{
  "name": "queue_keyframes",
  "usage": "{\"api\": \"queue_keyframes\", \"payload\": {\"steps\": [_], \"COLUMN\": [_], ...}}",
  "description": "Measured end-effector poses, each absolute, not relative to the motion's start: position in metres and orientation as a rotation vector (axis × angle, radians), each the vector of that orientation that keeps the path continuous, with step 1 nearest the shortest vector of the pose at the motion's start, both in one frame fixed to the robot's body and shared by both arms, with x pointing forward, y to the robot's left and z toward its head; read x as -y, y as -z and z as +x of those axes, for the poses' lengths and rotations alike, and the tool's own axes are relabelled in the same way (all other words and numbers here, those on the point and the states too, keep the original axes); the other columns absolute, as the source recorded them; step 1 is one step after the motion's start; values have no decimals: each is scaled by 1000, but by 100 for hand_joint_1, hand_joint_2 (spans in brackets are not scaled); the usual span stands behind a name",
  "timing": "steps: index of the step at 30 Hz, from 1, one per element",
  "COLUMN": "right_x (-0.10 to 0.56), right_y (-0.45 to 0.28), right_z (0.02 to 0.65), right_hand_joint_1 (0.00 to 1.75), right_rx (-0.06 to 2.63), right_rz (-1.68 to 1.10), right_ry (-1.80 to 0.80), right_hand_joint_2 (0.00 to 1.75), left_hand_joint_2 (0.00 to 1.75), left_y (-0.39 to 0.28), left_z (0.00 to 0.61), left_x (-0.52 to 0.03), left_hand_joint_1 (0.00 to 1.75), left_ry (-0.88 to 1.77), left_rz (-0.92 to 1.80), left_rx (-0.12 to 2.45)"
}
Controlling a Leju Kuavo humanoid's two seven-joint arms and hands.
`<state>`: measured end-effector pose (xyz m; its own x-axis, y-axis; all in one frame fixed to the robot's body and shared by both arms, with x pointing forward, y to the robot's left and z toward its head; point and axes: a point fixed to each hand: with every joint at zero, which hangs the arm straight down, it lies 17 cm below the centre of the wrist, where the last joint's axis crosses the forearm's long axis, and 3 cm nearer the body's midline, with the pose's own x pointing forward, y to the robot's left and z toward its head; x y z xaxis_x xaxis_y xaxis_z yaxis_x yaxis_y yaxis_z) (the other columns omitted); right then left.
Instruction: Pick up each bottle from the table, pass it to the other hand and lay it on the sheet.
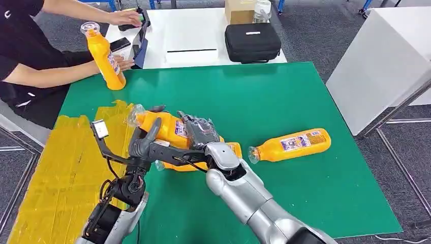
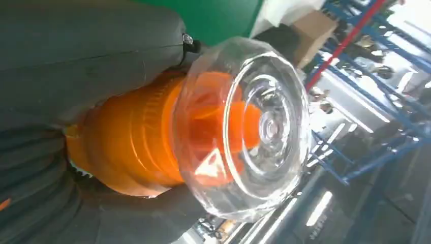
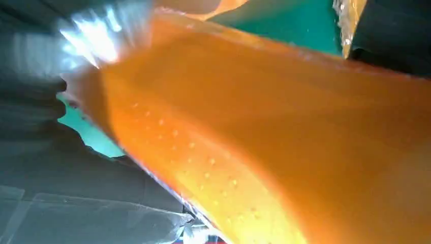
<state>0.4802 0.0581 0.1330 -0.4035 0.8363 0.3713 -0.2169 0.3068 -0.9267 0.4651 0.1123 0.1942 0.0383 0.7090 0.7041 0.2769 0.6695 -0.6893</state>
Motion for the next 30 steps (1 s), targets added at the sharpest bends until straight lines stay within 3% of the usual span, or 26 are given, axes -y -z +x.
{"api": "queue_keyframes", "payload": {"steps": [9, 30], "right_x": [-37, -26], "right_y": [-126, -128], "right_z": [482, 457], "right_hand_joint_1": [0, 0], "right_rx": [1558, 1686], "right_rz": [-647, -645], "right_ry": [-1287, -1250], "right_hand_joint_2": [0, 0], "left_hand_joint_2": [175, 175], "left_y": [-235, -246], "left_z": [466, 460], "left_x": [-152, -178], "left_hand_joint_1": [175, 175], "left_ry": [-420, -488], "left_rz": [-701, -661], "left_rx": [1779, 1839]}}
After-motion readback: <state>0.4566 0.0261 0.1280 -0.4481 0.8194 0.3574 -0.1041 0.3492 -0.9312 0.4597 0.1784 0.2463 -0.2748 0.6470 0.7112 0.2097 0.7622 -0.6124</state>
